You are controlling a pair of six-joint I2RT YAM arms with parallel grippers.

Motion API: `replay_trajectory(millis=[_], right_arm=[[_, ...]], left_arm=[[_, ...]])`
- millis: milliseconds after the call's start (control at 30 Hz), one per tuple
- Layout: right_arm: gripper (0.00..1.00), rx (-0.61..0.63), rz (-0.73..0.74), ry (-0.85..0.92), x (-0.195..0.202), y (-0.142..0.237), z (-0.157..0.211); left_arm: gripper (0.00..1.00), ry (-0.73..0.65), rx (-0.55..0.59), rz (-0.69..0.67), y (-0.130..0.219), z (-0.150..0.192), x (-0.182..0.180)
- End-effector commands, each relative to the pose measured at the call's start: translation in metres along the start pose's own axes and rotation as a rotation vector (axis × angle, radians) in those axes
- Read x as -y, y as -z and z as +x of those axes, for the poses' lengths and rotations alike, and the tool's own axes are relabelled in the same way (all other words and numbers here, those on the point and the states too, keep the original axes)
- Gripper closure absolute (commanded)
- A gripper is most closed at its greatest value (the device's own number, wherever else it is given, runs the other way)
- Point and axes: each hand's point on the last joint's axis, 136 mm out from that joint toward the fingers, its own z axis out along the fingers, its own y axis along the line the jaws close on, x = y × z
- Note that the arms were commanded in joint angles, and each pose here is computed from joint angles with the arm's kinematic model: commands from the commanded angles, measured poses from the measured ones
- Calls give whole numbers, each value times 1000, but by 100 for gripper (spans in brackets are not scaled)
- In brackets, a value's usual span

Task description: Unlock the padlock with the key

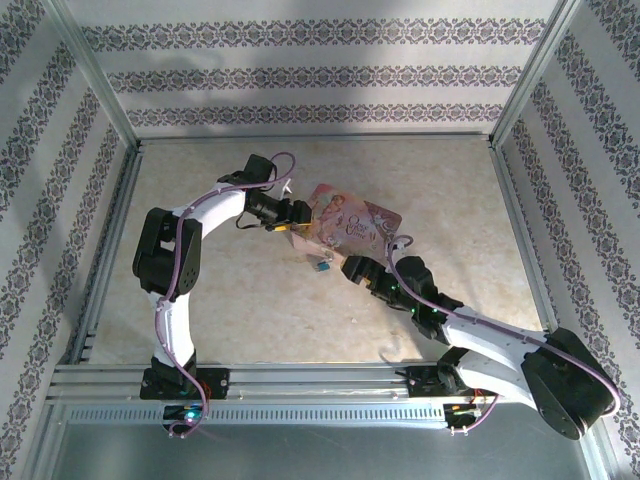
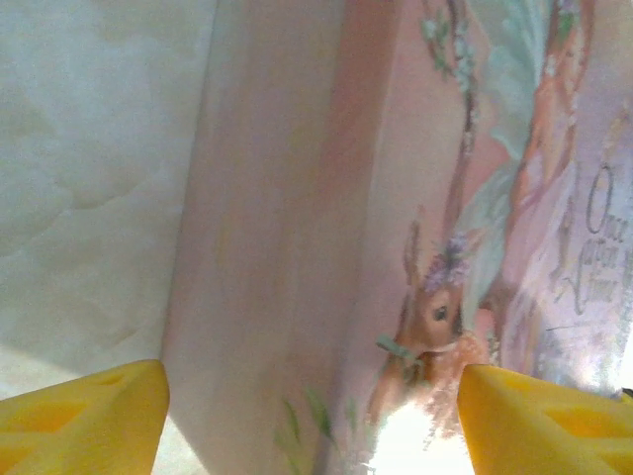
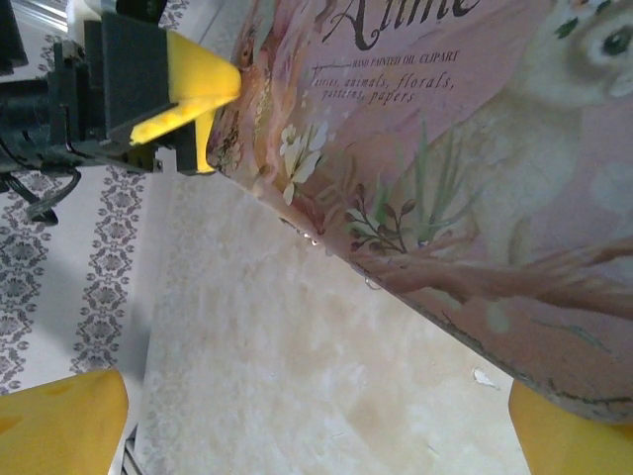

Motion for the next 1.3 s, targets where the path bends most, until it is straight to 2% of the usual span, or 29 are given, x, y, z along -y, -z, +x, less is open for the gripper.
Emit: replay_trajectory(millis=[0,333,700,867,1033,1267], right_arm=[[2,44,-25,56,-10,2,-19],[2,89,-9,173,6,11,-55],[2,68,-155,282,-29,-8,-87],[2,72,-171,284,-29,-21,-97],[6,69,-182,286,-26,-20,-95],[15,-2,-204,308,-17,-7,-64]], left_arm=[[25,16,-31,-50,-4,17,-10],[29,78,-9,-57,2,49,-17],[29,124,4,-22,4,83,-12],[29,146,28,-6,5,93,-9],[29,157,50,-15,8,98,-11],[29,166,71,-3,10,96,-9]])
